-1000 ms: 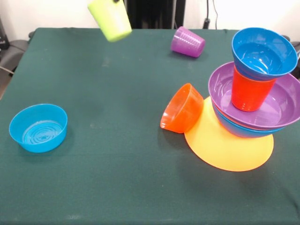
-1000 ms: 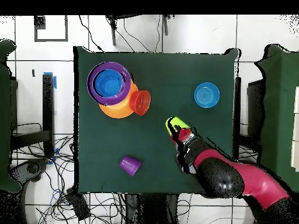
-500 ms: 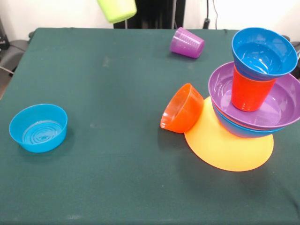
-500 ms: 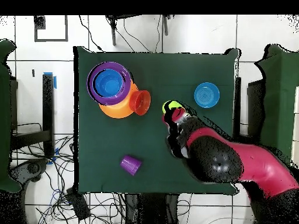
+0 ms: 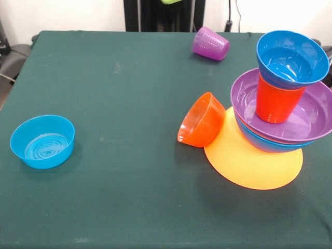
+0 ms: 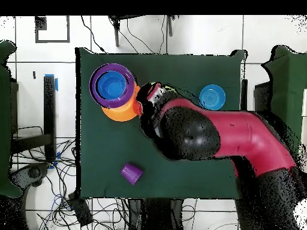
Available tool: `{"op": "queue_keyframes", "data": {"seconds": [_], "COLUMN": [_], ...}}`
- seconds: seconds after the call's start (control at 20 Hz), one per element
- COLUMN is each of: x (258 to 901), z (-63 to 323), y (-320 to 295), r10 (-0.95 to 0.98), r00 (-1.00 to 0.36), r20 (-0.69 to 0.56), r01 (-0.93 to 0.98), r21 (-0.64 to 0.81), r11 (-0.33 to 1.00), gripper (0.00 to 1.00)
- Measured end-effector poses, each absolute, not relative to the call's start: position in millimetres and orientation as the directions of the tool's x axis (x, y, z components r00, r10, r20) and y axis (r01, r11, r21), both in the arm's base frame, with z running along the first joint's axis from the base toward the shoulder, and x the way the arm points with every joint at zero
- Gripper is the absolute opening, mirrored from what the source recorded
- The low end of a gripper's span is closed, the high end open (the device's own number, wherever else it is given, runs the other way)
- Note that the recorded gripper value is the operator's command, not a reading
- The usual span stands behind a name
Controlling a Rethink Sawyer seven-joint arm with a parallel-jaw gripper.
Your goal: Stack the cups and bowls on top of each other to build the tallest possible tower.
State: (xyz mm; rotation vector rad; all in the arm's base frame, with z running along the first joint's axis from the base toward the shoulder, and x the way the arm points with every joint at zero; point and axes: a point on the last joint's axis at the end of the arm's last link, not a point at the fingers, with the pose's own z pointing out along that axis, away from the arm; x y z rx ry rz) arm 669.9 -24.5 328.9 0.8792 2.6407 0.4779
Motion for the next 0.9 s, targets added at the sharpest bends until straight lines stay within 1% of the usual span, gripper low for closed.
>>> {"op": "queue_keyframes", "data": {"seconds": [0.35,0.45,0.75,0.9], "x": [704.7,717.2,745.0,757.2], "z": [370.1,390.2,431.5,442.9], "y": [5.4,12.1,25.7,31.9], "r10": [0.582,0.567,0.541,0.536], "r00": [-0.781,-0.787,-0.789,-0.782], "r20": [-0.226,-0.244,-0.29,-0.319], "r01": [0.481,0.472,0.455,0.449], "r21": [0.376,0.355,0.316,0.307], "r11": [0.792,0.807,0.833,0.839], "gripper": [0.0,0.0,0.0,0.0]}}
